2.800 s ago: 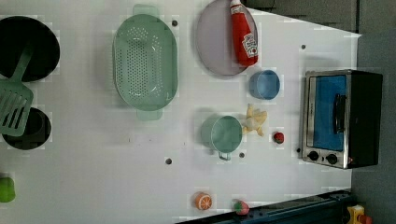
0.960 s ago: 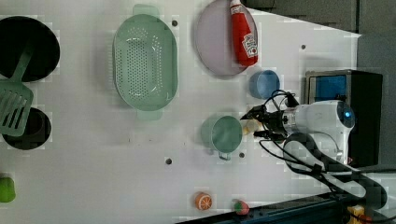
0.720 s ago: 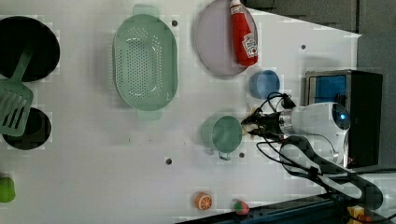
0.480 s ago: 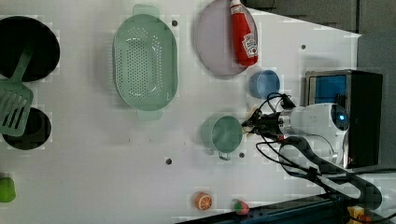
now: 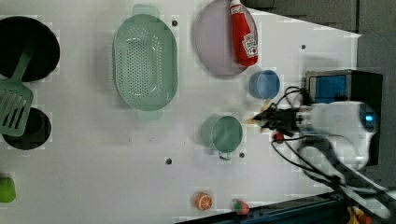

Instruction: Pick banana from table and place on oven.

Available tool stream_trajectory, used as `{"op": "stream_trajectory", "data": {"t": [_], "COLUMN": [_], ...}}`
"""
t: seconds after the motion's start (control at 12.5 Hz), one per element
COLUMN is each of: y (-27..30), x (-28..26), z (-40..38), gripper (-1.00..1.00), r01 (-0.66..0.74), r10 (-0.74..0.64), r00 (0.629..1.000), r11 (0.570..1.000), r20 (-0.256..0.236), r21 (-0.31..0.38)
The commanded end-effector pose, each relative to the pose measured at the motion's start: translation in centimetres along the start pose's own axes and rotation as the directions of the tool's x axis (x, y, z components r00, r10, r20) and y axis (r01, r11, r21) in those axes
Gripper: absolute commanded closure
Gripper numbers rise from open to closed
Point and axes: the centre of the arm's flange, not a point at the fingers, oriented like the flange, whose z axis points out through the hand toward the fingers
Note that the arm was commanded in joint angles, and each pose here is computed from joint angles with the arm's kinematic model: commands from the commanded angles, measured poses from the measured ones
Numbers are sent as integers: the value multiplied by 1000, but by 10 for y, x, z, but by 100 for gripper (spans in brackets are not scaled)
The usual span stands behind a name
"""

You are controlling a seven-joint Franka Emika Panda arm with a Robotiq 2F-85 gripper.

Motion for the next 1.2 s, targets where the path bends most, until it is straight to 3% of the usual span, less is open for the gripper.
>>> {"op": "stream_trajectory", "data": {"t": [0.08, 0.32, 0.56, 0.8, 1.04, 1.2], "y": [-2, 24, 65, 109, 162, 201], "x": [12, 16, 55, 118, 184, 224], "z": [-147, -259, -322, -331, -301, -279], "gripper": [58, 58, 58, 58, 58, 58], "r01": [-35, -75, -161, -107, -10, 38], "r10": [41, 79, 164, 111, 11, -38], "r00": [996, 995, 986, 993, 999, 998], "r11": [995, 995, 984, 991, 999, 999], "r20": [-75, -53, -32, -49, -33, -54], "r21": [89, 66, 77, 85, 38, 7]}}
